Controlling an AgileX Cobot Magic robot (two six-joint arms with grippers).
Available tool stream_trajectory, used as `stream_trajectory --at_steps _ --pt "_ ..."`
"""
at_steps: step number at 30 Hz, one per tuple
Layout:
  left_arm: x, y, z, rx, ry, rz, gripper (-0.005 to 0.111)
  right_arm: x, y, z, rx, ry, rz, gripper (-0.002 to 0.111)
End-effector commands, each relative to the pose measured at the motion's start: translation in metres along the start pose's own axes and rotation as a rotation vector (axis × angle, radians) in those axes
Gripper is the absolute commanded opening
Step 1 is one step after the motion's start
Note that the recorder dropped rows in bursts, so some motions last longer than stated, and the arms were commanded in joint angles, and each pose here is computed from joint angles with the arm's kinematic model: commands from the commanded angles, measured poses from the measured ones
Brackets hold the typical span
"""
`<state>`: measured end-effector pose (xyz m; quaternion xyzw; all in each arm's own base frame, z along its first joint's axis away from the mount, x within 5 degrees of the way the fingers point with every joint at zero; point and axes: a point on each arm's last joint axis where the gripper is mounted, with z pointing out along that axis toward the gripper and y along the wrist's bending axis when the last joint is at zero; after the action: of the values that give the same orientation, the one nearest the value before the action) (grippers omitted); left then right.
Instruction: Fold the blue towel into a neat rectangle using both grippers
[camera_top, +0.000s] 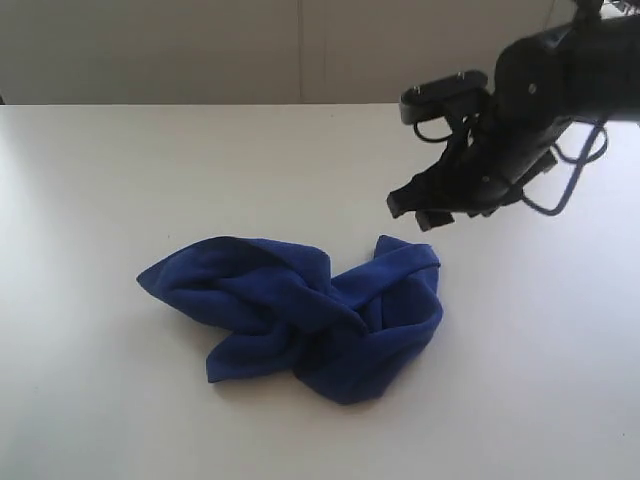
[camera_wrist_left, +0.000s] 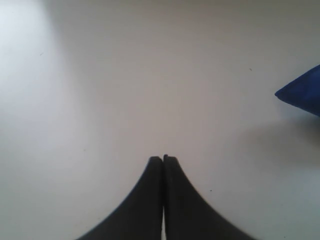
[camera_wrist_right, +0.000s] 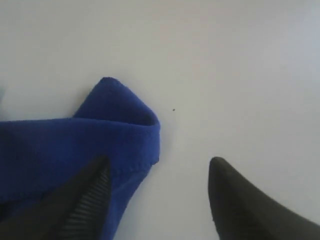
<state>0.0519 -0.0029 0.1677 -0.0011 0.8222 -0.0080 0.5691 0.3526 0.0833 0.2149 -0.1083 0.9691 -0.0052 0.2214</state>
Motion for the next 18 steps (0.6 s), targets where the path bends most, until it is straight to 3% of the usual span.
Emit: stream_trajectory --at_steps 1,9,11,17,18 --pt "0.001 0.0 0.0 -0.002 -0.002 -0.004 0.0 0.005 0.001 0.03 -0.01 0.022 0.071 0.055" --pt "0.001 0.0 0.0 -0.002 -0.002 -0.004 0.0 0.008 0.004 0.058 -0.024 0.03 0.082 0.052" --pt "0.001 0.0 0.0 -0.002 -0.002 -0.004 0.0 0.009 0.005 0.063 -0.024 0.036 0.082 0.043" --pt "0.001 0.0 0.0 -0.002 -0.002 -0.004 0.0 0.01 0.005 0.066 -0.024 0.042 0.084 0.001" --pt "0.001 0.0 0.0 -0.002 -0.002 -0.004 0.0 0.009 0.005 0.065 -0.025 0.037 0.084 0.0"
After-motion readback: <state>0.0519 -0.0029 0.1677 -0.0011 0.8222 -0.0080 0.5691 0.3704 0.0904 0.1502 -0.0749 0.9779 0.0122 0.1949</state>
